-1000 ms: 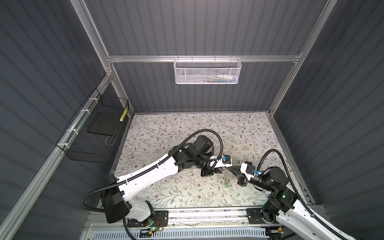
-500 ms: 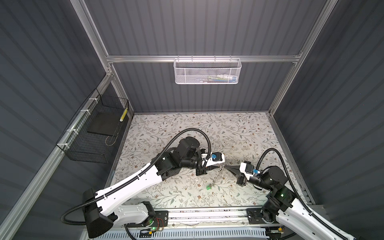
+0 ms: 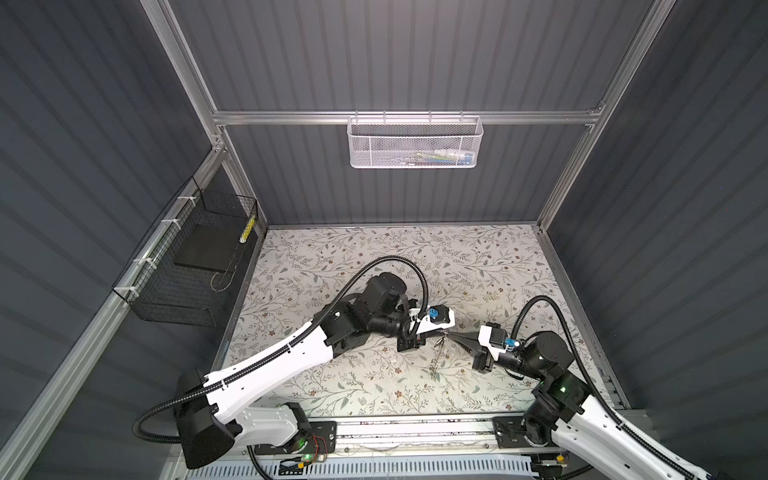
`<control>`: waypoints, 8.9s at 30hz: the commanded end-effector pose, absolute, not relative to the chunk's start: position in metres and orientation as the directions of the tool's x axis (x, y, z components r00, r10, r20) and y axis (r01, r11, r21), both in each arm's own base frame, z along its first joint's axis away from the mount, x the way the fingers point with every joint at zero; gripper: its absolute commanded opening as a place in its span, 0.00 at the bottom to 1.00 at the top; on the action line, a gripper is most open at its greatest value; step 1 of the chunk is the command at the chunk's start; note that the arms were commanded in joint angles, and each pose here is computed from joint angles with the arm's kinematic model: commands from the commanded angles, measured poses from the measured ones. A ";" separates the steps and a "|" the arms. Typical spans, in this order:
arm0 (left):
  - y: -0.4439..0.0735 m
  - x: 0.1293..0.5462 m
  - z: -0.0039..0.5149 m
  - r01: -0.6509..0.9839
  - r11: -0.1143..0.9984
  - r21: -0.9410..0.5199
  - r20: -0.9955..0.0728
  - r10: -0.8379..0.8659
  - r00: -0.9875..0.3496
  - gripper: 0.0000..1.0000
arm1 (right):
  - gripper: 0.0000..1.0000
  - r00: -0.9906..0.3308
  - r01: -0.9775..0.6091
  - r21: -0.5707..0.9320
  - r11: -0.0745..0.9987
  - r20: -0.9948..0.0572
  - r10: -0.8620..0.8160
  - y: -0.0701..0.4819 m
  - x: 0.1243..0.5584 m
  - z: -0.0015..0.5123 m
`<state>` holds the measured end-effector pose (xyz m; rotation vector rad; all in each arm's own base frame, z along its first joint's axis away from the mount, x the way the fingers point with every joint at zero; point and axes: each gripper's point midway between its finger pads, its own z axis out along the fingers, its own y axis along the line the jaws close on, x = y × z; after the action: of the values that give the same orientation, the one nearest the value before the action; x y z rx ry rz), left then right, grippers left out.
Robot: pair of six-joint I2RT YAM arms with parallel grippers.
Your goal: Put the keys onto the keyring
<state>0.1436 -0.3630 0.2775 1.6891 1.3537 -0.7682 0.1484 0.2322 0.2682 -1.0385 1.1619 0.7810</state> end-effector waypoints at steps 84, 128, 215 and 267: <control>-0.362 0.139 0.293 0.949 -0.218 0.228 -0.661 0.681 0.316 0.00 | 0.00 0.146 -0.905 -0.170 0.391 -0.985 -0.090 0.241 0.171 0.264; -0.364 0.151 0.242 0.999 0.011 0.049 -0.837 0.547 0.035 0.14 | 0.00 0.238 -0.898 -0.192 0.396 -0.969 0.071 0.234 0.160 0.296; -0.372 0.243 0.199 0.996 0.080 0.037 -0.692 0.721 -0.032 0.00 | 0.55 0.274 -0.592 -0.201 0.780 -0.961 -0.039 0.152 0.192 0.282; -0.053 0.404 0.108 0.142 0.966 0.217 -0.867 0.257 -0.428 1.00 | 0.99 -0.182 -0.115 0.080 0.990 -0.982 0.058 0.018 0.334 0.149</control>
<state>0.3797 -0.0736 0.0908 0.4991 2.1581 0.1859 0.3246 0.0298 0.1480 -0.0917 1.7799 0.0842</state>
